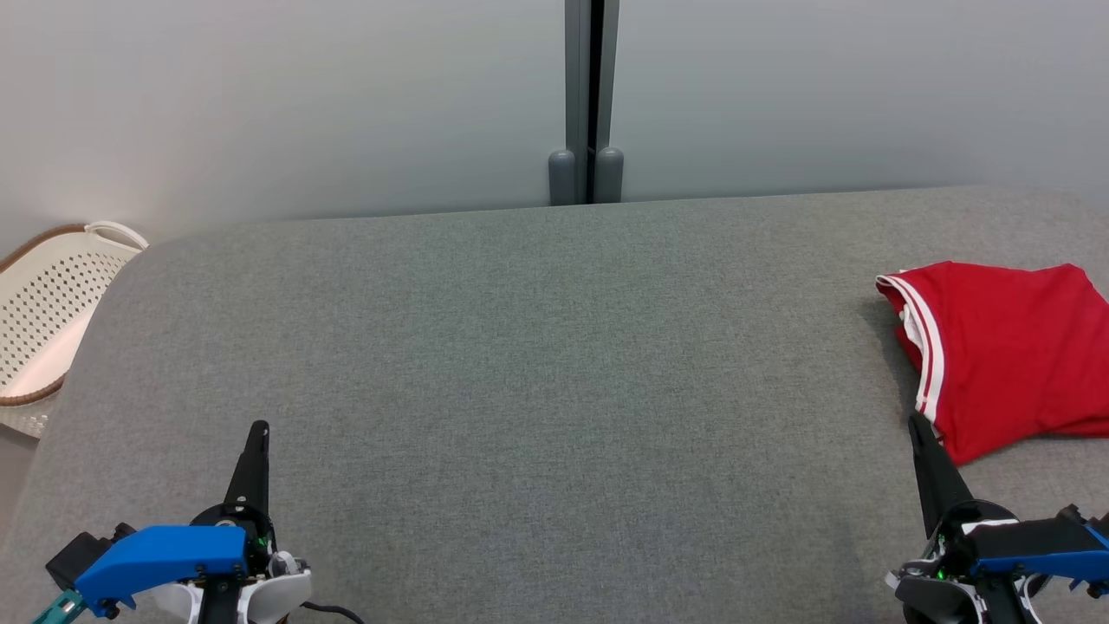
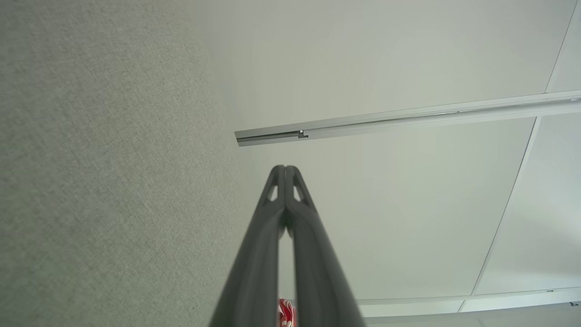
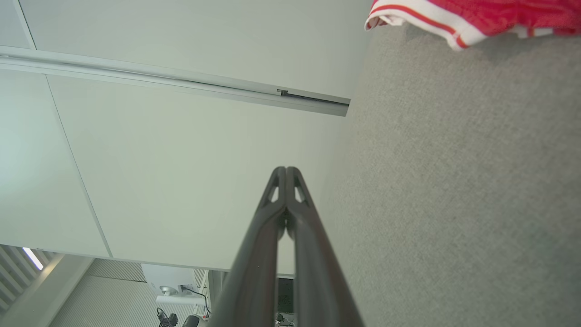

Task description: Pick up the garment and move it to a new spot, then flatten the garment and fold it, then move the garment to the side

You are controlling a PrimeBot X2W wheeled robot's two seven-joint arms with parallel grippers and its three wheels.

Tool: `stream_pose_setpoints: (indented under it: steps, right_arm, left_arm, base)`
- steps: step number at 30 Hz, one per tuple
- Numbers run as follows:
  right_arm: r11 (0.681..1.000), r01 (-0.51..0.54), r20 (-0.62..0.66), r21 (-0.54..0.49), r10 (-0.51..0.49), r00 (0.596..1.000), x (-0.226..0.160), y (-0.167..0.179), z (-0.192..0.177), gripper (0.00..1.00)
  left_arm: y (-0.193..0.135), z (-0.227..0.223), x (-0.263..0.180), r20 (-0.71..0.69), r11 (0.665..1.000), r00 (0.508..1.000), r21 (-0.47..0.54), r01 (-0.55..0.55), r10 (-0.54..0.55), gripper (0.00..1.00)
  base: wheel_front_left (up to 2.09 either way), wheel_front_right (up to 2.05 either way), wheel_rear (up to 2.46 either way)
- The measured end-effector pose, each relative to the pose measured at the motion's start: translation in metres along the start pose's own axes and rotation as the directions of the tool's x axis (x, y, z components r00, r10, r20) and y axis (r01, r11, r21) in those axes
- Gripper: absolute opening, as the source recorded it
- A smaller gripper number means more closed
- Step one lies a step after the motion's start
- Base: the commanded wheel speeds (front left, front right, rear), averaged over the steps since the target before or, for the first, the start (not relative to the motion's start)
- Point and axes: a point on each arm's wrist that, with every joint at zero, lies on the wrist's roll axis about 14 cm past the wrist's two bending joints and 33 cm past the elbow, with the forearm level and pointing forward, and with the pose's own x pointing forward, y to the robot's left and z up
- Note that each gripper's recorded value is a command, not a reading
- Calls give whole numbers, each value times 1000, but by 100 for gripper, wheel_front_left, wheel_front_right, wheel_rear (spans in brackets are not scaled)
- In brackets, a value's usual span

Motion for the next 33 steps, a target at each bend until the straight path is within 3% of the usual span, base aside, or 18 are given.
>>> stream_pose_setpoints:
  steps: [23, 33]
  right_arm:
    - [988, -32, 5, 154, 31, 999, 1, 7, 5, 0]
    - [987, -33, 6, 159, 32, 999, 1, 8, 5, 0]
  left_arm:
    - [-14, 8, 5, 17, 988, 998, -142, 62, -60, 0]
    - [-15, 9, 5, 19, 987, 998, -146, 68, -66, 0]
  base:
    - [0, 0, 0]
    - [0, 0, 0]
